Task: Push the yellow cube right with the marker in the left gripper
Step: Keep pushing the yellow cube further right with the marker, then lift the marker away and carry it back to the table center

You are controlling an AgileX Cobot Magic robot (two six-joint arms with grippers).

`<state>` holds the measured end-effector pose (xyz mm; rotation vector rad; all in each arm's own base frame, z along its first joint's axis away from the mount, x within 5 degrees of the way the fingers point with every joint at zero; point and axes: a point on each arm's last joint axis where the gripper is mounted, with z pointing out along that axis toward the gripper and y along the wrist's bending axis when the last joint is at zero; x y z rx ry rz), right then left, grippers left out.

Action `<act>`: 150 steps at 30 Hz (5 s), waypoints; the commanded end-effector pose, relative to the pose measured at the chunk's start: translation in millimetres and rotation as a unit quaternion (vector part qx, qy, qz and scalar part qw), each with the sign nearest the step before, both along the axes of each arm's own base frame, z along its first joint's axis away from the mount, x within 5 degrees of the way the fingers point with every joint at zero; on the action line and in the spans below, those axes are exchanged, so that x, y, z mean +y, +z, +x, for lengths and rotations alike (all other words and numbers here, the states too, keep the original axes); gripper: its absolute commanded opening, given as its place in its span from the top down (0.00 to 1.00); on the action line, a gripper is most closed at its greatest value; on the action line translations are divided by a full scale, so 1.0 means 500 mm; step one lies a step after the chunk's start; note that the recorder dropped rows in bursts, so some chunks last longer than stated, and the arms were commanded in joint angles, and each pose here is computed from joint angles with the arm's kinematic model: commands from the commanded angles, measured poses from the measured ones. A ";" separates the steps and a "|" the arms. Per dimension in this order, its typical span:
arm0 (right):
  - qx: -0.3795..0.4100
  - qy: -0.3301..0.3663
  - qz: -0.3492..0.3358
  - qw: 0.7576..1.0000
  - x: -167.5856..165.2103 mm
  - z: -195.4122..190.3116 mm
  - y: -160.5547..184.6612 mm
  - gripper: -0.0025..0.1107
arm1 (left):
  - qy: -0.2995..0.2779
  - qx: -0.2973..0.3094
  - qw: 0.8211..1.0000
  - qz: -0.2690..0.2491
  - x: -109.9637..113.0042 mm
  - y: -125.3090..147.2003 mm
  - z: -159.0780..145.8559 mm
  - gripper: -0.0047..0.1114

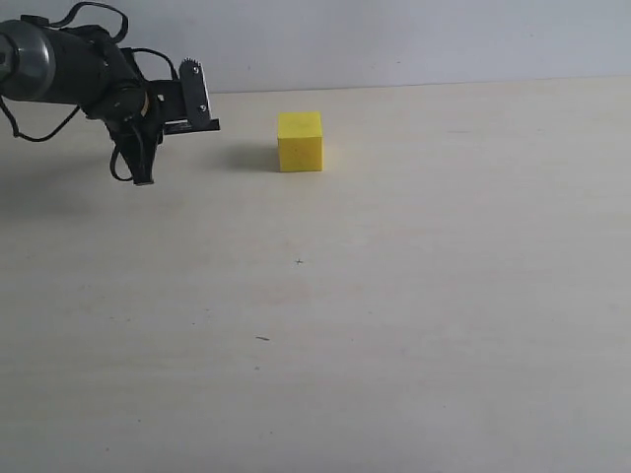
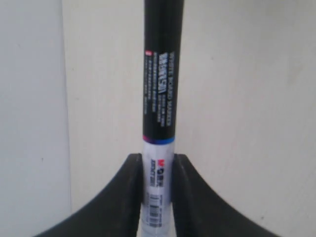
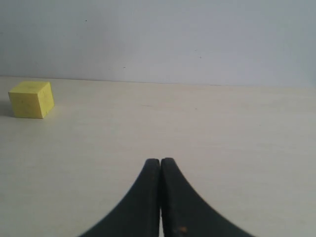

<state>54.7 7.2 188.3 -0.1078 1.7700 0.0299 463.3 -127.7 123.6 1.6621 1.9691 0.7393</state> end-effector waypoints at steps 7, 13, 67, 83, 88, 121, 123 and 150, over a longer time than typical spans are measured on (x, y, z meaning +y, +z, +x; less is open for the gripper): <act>0.001 0.000 -0.003 1.000 0.000 0.000 -0.003 0.98 | -0.043 -0.019 0.999 -0.021 -0.134 -0.040 0.018 0.96; 0.001 0.000 -0.003 1.000 0.000 0.000 -0.003 0.98 | -0.078 -0.026 0.996 -0.030 -0.238 -0.043 -0.020 0.96; 0.001 0.000 -0.003 1.000 0.000 0.000 -0.003 0.98 | -0.091 -0.009 0.994 -0.065 -0.376 -0.056 -0.085 0.96; -0.001 0.000 -0.003 1.000 0.000 0.001 -0.002 0.98 | -0.085 -0.017 0.992 -0.092 -0.380 -0.055 -0.076 0.96; -0.001 0.000 -0.003 1.000 0.000 0.001 -0.002 0.98 | -0.065 -0.038 0.989 -0.129 -0.397 -0.044 -0.055 0.96; -0.001 0.000 -0.003 1.000 0.000 0.001 -0.002 0.98 | -0.053 -0.033 0.994 -0.092 -0.402 -0.059 -0.069 0.96; -0.001 0.000 -0.003 1.000 0.000 0.001 -0.002 0.98 | -0.054 -0.034 0.994 -0.093 -0.403 -0.059 -0.069 0.96; -0.001 0.000 -0.003 1.000 0.000 0.001 -0.002 0.98 | -0.004 -0.015 0.992 -0.122 -0.429 -0.042 -0.107 0.96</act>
